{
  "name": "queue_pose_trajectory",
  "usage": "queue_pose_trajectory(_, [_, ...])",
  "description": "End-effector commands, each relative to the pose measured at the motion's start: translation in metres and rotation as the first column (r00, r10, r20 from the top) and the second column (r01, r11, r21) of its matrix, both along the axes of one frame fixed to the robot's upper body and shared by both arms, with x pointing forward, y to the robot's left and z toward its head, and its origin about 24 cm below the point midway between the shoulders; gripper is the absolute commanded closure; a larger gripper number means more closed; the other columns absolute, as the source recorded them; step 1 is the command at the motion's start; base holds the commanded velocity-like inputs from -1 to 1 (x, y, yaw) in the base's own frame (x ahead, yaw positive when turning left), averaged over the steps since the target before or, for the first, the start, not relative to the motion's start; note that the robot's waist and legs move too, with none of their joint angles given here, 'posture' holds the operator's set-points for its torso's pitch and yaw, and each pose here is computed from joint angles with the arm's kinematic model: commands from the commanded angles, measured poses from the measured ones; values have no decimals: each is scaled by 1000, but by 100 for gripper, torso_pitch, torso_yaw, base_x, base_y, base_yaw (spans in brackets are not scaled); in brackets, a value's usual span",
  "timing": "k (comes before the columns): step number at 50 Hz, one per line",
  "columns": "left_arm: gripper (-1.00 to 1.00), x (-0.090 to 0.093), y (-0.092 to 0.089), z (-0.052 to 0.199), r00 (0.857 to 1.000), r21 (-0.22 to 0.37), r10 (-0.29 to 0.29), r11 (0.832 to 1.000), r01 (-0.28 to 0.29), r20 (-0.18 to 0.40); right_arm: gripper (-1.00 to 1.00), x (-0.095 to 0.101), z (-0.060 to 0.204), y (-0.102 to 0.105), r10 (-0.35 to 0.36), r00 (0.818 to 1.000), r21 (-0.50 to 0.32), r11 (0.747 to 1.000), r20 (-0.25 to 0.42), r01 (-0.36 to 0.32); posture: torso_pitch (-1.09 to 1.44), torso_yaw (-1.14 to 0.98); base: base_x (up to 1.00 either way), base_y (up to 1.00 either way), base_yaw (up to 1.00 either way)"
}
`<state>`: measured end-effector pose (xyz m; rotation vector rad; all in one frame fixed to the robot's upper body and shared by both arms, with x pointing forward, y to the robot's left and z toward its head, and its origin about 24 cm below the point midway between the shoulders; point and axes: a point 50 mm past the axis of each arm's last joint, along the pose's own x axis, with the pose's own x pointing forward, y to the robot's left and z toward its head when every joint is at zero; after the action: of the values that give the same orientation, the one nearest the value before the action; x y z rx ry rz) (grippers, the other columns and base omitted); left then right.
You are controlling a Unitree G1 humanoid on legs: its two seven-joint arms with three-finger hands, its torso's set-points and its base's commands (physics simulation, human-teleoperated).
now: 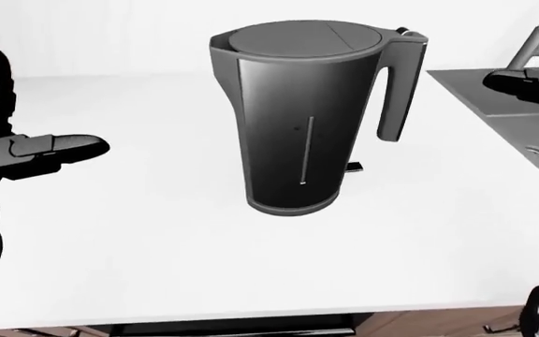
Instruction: Press the button to open the lid of the electric kettle.
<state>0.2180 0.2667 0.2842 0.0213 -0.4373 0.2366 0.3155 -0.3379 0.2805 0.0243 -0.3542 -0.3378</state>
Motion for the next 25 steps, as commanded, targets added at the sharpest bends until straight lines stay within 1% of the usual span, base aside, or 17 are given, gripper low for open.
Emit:
queue_pose_trajectory(1, [-100,-7,-1,13,997,23,10,1000,-12,78,-100,-10,25,0,-11,995,-35,999,102,14,-6,0,0,0,0])
queue_pose_trajectory(3, [-100,-7,-1,13,997,23,10,1000,-12,77,-100,-9,25,0,-21,995,-35,999,95,25,-8,0,0,0,0])
queue_pose_trajectory(4, [-100,-7,-1,13,997,23,10,1000,-12,77,-100,-8,25,0,-38,995,-52,998,94,43,-9,0,0,0,0])
queue_pose_trajectory(6, [-100,-7,0,13,997,23,13,1000,-14,76,-100,-5,24,-3,-81,993,-59,995,86,86,-11,0,0,0,0])
queue_pose_trajectory(8, [-100,-7,0,13,997,22,12,1000,-14,76,-100,-4,24,-4,-97,992,-64,993,81,102,-13,0,0,0,0])
queue_pose_trajectory(9, [-100,-7,0,13,997,22,12,1000,-14,76,-100,-4,24,-4,-85,993,-42,995,82,89,-14,0,0,0,0])
queue_pose_trajectory(10, [-100,-7,-1,13,997,22,12,1000,-14,76,-100,-5,23,-4,-95,992,-58,993,80,99,-15,0,0,0,0])
queue_pose_trajectory(12, [-100,-7,-1,13,997,22,11,1000,-13,75,-100,-5,21,-3,-93,992,-75,992,82,99,-17,0,0,0,0])
queue_pose_trajectory(16, [-100,-7,-1,14,997,19,11,1000,-13,76,-100,-5,24,-3,-88,994,-31,995,65,90,-21,0,0,0,0])
queue_pose_trajectory(17, [-100,-7,-1,14,997,19,11,1000,-13,77,-100,-6,23,-3,-79,996,-21,997,50,80,-22,0,0,0,0])
queue_pose_trajectory(18, [-100,-7,-1,14,997,20,11,1000,-12,78,-100,-7,24,-2,-80,995,-31,996,55,82,-23,0,0,0,0])
queue_pose_trajectory(19, [-100,-7,-1,15,997,19,12,1000,-13,81,-100,-7,24,-1,-81,995,-68,994,65,85,-24,0,0,0,0])
queue_pose_trajectory(21, [-100,-9,-1,16,996,18,11,1000,-12,94,-100,-6,25,0,-73,995,-59,995,65,77,-25,0,0,0,0])
queue_pose_trajectory(25, [-100,-9,-2,18,994,35,15,999,-19,107,-100,-6,24,0,-73,995,-82,994,63,78,-25,0,0,0,0])
